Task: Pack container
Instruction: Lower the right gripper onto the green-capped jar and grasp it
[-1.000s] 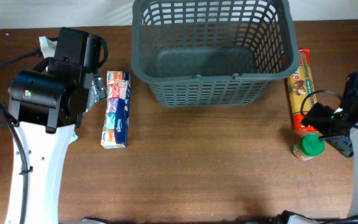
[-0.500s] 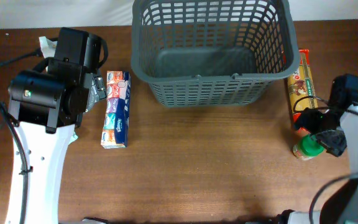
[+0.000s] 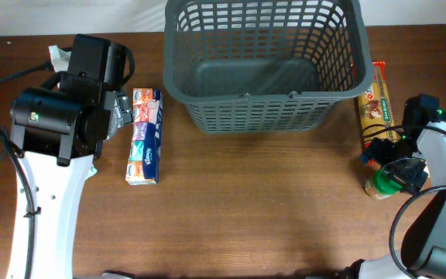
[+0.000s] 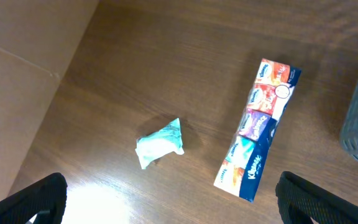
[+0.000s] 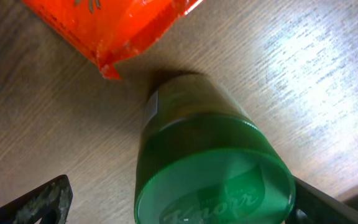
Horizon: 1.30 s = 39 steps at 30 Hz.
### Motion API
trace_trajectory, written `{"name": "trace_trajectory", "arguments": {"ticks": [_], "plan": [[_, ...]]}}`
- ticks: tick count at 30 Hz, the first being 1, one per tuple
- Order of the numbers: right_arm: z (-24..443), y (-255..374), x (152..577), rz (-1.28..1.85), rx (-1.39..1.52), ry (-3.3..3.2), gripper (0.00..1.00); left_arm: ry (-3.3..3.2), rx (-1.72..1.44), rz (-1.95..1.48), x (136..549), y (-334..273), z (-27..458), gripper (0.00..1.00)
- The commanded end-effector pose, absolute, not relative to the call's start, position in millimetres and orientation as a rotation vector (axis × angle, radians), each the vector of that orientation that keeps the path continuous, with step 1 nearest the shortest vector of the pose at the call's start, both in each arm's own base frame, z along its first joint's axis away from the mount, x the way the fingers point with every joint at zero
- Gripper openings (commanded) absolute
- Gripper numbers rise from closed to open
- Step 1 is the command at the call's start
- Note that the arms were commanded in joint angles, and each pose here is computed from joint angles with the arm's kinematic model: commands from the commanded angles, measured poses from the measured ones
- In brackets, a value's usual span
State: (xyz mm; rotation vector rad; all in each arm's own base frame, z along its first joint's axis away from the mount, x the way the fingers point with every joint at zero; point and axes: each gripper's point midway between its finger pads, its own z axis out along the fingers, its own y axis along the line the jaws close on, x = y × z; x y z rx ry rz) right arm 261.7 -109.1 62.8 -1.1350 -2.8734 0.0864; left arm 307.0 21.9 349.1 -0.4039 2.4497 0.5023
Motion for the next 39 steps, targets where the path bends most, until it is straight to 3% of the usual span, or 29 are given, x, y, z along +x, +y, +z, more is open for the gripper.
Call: {"name": "trace_trajectory", "arguments": {"ticks": [1,39], "plan": [[60,-108,265,0.051,-1.155,-2.875,0.99,2.446,-0.426,0.476,305,22,350,1.00],[13,-102,252,0.046,-1.160,-2.891,0.99,2.446,-0.425,0.477,305,22,350,1.00]]}}
